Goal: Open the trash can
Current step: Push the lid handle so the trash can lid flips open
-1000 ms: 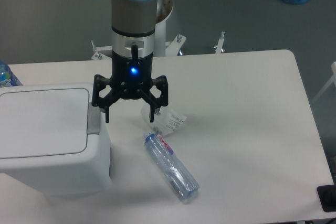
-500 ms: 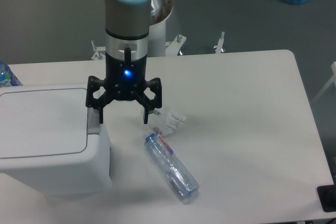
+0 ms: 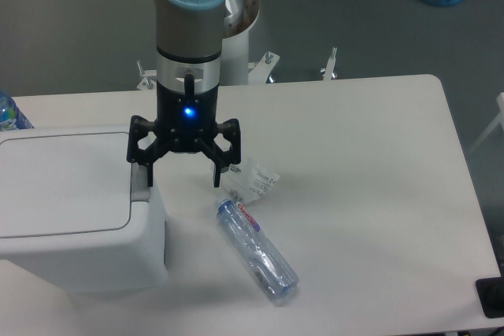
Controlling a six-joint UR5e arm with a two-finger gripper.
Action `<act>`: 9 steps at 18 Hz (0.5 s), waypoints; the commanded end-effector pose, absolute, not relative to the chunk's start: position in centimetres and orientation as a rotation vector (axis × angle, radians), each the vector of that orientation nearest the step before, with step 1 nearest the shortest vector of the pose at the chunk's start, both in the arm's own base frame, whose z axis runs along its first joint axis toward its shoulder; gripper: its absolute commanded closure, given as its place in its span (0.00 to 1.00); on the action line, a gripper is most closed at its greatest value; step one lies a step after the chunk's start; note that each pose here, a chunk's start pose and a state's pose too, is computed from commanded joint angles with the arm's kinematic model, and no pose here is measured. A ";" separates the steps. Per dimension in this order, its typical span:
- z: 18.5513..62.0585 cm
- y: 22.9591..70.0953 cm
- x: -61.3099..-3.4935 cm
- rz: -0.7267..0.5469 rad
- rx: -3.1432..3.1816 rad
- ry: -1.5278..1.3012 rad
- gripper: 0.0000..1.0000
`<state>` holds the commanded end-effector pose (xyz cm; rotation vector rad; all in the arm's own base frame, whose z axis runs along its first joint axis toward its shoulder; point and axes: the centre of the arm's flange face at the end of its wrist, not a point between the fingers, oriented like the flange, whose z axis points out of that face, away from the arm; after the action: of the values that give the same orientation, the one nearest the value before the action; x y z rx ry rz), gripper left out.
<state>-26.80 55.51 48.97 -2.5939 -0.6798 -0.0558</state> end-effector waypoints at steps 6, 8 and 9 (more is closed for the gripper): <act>48.7 55.6 -26.4 -0.060 -2.600 -0.674 0.00; 48.6 55.6 -26.4 -0.061 -2.601 -0.674 0.00; 48.6 55.6 -26.4 -0.061 -2.601 -0.674 0.00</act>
<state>-26.42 55.63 48.65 -2.6011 -0.6742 -0.0613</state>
